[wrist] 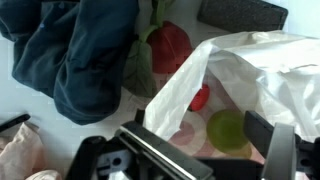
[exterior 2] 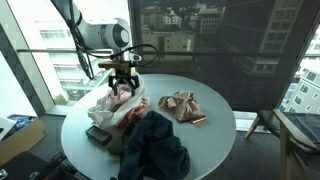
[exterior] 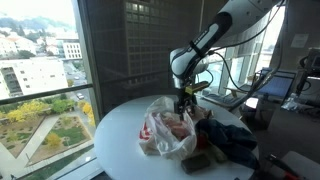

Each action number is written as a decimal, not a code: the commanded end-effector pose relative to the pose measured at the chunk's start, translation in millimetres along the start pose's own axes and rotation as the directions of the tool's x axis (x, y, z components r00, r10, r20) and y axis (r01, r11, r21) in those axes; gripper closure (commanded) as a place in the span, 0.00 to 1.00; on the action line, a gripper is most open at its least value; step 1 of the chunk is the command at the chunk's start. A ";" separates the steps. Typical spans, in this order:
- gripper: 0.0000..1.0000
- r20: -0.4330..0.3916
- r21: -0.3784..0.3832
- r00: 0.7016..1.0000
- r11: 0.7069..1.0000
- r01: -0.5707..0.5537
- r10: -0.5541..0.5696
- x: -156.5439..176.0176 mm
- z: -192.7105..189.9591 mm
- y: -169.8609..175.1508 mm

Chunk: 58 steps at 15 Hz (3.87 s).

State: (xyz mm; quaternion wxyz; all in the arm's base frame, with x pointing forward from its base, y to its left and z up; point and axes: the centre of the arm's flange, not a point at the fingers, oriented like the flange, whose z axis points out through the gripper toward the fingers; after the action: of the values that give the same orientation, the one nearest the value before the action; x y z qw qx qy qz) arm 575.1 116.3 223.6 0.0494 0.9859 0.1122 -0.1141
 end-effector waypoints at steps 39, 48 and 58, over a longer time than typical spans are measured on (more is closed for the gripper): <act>0.00 0.091 -0.061 0.811 0.810 0.583 -0.578 67.1 75.3 -93.1; 0.00 0.009 0.058 0.743 0.742 0.668 -0.669 68.2 95.1 -93.0; 0.53 0.048 0.067 0.773 0.774 0.629 -0.633 58.8 103.4 -82.9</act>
State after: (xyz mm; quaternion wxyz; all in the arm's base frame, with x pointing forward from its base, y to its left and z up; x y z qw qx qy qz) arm 595.2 193.3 94.0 -0.0070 0.8829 0.4443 -0.1518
